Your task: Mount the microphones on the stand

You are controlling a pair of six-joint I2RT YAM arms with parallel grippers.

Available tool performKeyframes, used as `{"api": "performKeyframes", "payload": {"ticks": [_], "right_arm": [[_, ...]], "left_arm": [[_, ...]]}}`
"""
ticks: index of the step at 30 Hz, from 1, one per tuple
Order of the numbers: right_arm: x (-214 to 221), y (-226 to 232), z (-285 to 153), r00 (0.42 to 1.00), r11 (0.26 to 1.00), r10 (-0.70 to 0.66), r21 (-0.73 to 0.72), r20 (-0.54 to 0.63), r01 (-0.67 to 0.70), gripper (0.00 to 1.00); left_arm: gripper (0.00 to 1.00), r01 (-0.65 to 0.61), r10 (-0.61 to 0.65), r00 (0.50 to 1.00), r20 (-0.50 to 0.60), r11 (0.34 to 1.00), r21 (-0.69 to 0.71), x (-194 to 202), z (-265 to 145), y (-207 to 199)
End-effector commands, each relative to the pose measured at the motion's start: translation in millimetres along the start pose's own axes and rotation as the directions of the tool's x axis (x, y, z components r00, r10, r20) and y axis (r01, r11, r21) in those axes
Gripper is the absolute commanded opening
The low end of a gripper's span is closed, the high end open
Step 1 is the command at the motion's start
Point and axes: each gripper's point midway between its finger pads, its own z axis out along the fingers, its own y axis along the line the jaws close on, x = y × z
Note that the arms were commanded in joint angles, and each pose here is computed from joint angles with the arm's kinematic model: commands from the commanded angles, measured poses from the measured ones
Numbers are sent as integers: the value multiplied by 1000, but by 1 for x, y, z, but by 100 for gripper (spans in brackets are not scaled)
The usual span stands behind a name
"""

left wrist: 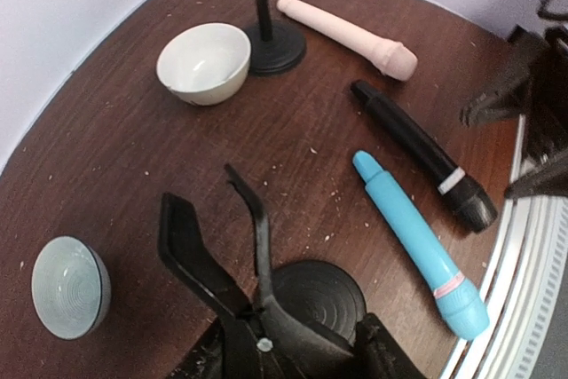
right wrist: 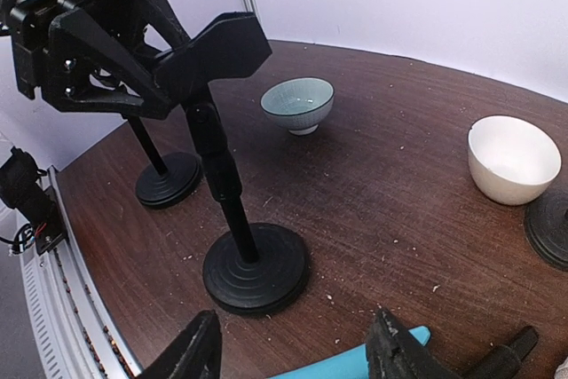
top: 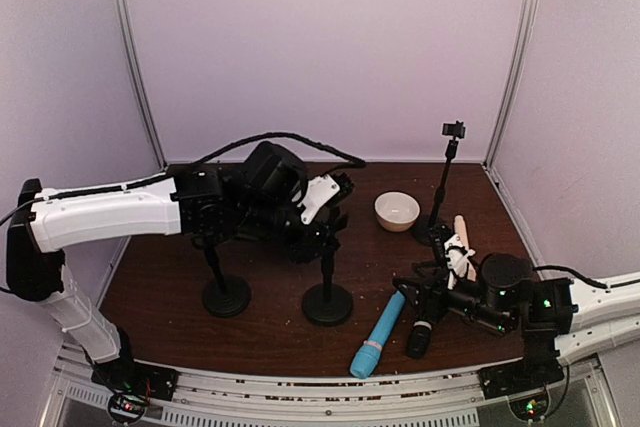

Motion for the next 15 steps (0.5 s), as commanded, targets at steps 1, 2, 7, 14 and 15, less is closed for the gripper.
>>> {"api": "performKeyframes", "payload": {"ticks": [1, 2, 7, 14, 15], "right_arm": [[5, -3, -1, 1000, 1000, 18, -1, 3, -18, 57], [6, -3, -1, 1000, 1000, 15, -2, 0, -15, 57], [14, -3, -2, 1000, 1000, 7, -9, -24, -7, 57], [16, -4, -4, 999, 1000, -5, -9, -42, 5, 58], [16, -4, -5, 999, 1000, -7, -8, -52, 6, 58]], "left_arm": [[43, -278, 268, 961, 74, 928, 249, -6, -22, -17], [44, -310, 300, 951, 78, 914, 263, -4, -21, -19], [55, -396, 392, 916, 82, 857, 331, 10, -20, -30], [80, -411, 404, 912, 77, 901, 138, 5, -28, 1], [82, -408, 400, 913, 85, 905, 119, 2, -33, 3]]}}
